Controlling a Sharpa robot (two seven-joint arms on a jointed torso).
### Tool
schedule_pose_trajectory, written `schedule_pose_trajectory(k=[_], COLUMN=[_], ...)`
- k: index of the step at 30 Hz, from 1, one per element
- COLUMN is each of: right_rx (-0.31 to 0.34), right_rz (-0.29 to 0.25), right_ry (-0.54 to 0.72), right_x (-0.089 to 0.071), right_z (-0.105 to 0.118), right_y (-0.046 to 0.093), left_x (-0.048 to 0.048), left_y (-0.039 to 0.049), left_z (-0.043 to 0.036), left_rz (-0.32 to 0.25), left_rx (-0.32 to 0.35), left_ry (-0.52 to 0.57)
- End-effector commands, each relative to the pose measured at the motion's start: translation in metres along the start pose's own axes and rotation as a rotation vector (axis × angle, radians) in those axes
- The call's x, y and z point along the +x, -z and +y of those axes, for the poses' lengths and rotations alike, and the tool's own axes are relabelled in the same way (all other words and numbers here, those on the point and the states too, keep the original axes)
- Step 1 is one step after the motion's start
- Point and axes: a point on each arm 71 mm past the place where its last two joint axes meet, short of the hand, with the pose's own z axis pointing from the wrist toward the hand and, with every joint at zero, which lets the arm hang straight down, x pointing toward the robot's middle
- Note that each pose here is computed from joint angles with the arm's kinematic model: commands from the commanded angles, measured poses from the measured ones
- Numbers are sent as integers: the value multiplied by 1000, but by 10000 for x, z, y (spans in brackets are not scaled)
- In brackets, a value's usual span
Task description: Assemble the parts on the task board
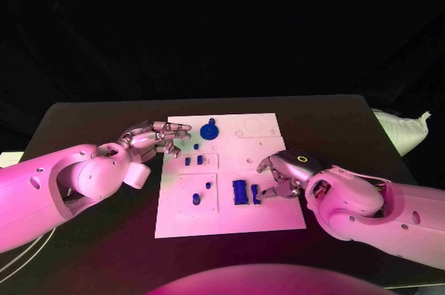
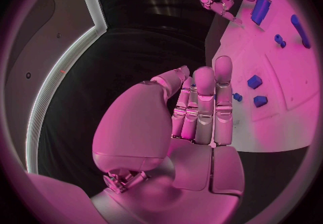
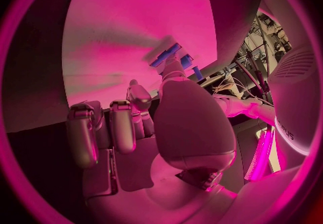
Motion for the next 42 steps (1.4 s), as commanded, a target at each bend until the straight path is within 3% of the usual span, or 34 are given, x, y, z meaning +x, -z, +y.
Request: schedule_pose_trajectory(k=[1,8,16,24,29,35,42], right_rx=[-2,-1,-25,-25,-21,-19,25], right_rz=[16,-3,-59,-93,-96,-190,-273], right_ry=[63,81,43,-92,-364,-796,-1118], right_x=[22,23,-28,-167,-348,-575,-657], right_z=[21,43,90,29,-197,-579,-895], right_y=[-13,-33,-13,-1,-128,-398,-757], left_x=[26,23,24,17,-21,-135,-272], left_y=[-3,-2,-4,-10,-29,-64,-126], left_z=[-3,-4,2,17,16,-15,-45], left_rz=[20,19,20,12,-44,-153,-251], left_rx=[4,5,5,14,62,143,211], left_ry=[1,-1,0,3,28,59,60])
